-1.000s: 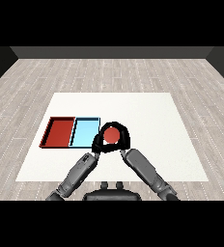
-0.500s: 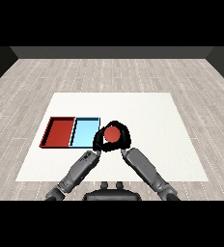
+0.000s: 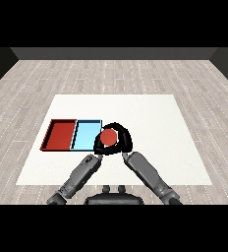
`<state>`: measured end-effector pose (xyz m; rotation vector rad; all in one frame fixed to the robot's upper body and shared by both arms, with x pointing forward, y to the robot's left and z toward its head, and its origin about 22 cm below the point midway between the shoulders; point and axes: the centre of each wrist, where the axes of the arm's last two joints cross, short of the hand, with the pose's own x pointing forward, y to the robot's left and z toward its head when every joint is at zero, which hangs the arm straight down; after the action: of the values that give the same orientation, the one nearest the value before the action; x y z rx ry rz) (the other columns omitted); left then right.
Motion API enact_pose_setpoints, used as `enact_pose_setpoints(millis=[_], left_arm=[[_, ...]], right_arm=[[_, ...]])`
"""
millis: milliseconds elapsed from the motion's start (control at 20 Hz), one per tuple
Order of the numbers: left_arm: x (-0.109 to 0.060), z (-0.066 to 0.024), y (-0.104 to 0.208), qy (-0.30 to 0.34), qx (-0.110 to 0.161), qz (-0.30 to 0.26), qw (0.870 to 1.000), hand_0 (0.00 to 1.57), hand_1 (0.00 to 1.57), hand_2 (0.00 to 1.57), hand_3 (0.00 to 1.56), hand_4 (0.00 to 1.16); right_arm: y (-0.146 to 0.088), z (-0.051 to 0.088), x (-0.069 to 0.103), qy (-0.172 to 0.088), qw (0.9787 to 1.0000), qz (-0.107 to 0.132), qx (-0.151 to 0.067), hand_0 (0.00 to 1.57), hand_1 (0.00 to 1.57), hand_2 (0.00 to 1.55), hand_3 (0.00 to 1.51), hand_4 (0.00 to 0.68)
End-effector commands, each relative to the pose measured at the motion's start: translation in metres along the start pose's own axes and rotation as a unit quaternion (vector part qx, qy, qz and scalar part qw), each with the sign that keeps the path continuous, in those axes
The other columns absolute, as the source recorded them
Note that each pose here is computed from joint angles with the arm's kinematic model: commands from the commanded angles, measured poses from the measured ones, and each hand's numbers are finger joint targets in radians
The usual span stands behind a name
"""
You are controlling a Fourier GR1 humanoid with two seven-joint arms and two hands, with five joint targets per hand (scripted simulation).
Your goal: Pick the red can and put it in the red box
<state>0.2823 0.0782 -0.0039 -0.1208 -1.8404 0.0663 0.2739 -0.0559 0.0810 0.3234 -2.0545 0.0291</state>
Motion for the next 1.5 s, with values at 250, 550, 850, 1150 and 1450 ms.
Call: enact_pose_setpoints(millis=[250,550,850,1150,1450], left_arm=[[0.004,0.0070,-0.013,-0.027,0.006,0.002,1.000,1.57,1.57,1.57,1.51,1.14],[-0.001,0.0029,-0.007,-0.031,0.002,-0.002,1.000,1.57,1.57,1.57,1.50,1.14],[0.009,0.0012,0.014,-0.027,0.016,-0.011,0.999,1.57,1.57,1.57,1.48,1.13],[0.015,-0.0227,0.022,-0.034,0.035,-0.023,0.999,1.57,1.57,1.56,1.46,1.13],[0.028,-0.0282,0.034,-0.044,0.054,-0.043,0.997,1.57,1.57,1.57,1.47,1.13]], right_arm=[[-0.011,0.014,-0.016,0.037,0.9991,0.019,0.012,0.00,0.00,0.00,0.00,0.000],[-0.012,0.003,0.000,0.035,0.9992,0.020,-0.005,0.00,0.00,0.00,0.00,0.000],[-0.009,0.000,-0.003,0.037,0.9990,0.018,-0.016,0.00,0.00,0.00,0.00,0.000],[-0.039,0.027,0.018,0.016,0.9996,-0.010,-0.022,0.00,0.00,0.00,0.00,0.000],[-0.090,0.039,0.051,-0.005,0.9980,-0.024,-0.058,0.00,0.00,0.00,0.00,0.000]])
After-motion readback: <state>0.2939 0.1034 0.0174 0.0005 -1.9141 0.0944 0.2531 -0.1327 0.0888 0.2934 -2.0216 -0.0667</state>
